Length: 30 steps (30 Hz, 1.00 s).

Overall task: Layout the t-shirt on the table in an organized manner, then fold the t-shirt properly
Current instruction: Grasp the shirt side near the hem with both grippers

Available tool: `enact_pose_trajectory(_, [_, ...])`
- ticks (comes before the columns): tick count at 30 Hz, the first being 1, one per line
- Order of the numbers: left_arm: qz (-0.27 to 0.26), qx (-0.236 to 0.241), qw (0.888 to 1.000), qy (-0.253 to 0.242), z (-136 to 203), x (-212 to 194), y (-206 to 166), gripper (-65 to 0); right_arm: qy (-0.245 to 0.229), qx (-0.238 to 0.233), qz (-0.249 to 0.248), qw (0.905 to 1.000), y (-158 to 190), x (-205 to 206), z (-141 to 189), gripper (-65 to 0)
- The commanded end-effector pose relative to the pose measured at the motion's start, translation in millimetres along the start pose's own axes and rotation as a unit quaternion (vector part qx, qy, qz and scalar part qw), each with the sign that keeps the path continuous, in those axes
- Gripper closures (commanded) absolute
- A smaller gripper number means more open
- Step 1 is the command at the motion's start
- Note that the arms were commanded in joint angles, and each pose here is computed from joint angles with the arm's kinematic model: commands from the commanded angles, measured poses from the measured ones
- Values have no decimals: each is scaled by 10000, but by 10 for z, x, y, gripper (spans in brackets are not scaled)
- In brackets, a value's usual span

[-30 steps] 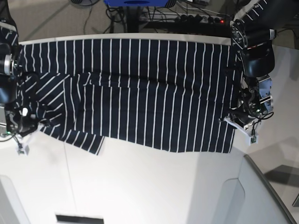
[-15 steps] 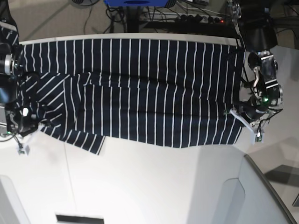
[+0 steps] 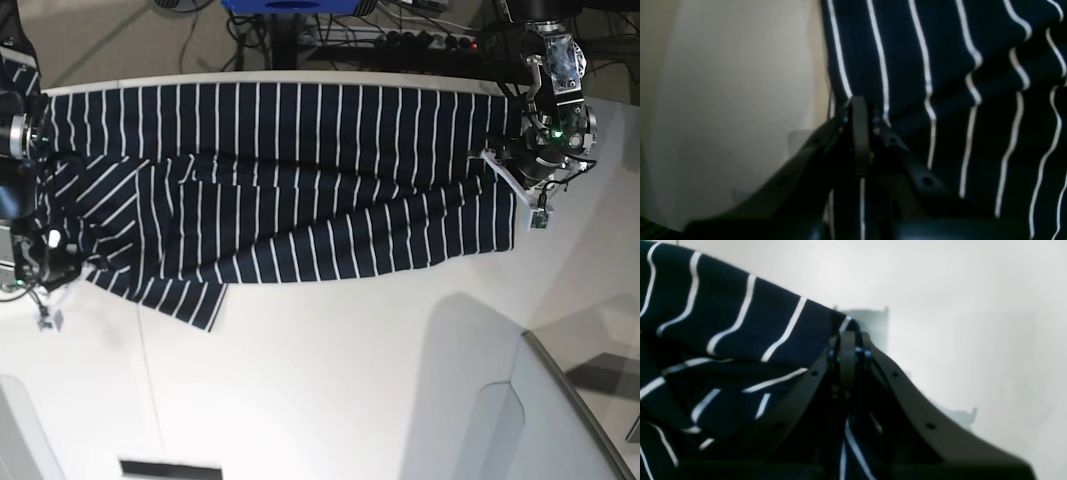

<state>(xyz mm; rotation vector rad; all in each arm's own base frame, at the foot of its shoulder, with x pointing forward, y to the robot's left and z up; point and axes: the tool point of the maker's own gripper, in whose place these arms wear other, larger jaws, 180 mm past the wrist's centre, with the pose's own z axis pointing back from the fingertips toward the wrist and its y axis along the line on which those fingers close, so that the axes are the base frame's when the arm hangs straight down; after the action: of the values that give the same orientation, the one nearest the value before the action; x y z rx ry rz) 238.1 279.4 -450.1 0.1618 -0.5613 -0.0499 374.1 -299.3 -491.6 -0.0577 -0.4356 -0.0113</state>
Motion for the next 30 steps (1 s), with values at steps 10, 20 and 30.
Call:
enact_pose_trajectory(10, [205,692,9929,-949,511,452,444,-431,-203,-83,-9,9998,-96,194,71,0])
enact_pose_trajectory(20, [477,535,9907,-1156,-97,1080,722,-418,-201,-84,-2,9998,-95,193,71,0])
enact_pose_trajectory(30, [518,148,9961,-698,-643,1030,649,-420,-201,-115,-5,9997,-133,192,80,0])
